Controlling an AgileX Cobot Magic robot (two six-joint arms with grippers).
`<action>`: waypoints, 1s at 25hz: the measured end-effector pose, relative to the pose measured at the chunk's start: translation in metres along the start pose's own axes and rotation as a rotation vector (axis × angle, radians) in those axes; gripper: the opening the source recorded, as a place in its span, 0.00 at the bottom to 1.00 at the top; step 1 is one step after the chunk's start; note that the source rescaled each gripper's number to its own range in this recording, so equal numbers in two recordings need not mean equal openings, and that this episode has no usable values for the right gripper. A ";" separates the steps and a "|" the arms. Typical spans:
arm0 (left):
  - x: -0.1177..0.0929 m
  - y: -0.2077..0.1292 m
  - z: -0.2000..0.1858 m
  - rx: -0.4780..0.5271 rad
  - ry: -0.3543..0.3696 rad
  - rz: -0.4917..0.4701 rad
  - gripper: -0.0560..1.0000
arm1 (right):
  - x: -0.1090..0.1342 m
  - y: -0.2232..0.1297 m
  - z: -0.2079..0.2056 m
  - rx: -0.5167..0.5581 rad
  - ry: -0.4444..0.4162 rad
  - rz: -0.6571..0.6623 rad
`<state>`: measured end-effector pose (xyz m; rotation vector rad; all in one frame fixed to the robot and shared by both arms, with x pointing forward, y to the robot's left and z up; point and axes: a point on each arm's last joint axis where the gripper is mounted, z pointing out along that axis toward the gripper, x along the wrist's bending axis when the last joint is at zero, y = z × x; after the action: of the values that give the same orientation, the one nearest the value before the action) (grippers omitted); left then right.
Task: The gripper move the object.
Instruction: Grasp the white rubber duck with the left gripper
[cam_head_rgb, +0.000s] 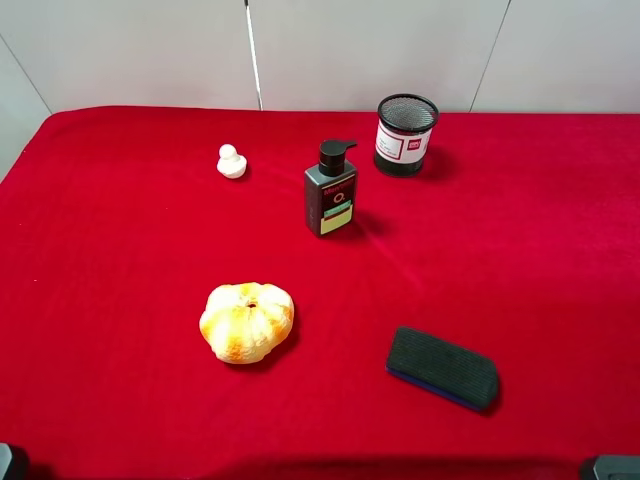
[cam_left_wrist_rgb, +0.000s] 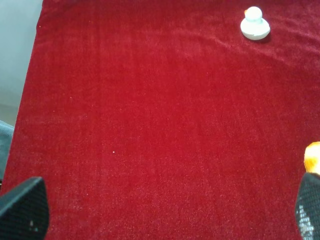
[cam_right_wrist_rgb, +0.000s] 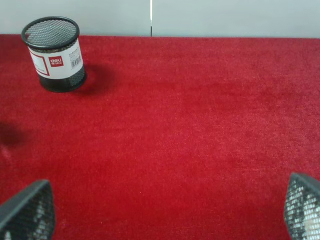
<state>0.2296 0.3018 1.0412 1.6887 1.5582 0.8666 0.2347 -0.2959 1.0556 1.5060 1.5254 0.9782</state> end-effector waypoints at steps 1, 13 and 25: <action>0.000 0.000 0.000 0.000 0.000 0.000 0.98 | 0.000 0.000 0.000 0.000 0.000 0.000; 0.000 0.000 0.000 0.000 0.000 0.000 0.98 | 0.000 0.000 0.000 0.000 0.000 0.000; 0.001 0.027 0.006 0.125 -0.004 0.000 0.97 | 0.000 0.000 0.000 0.000 0.000 0.000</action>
<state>0.2498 0.3009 1.0602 1.7762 1.6389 0.7794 0.2347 -0.2959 1.0556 1.5060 1.5254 0.9782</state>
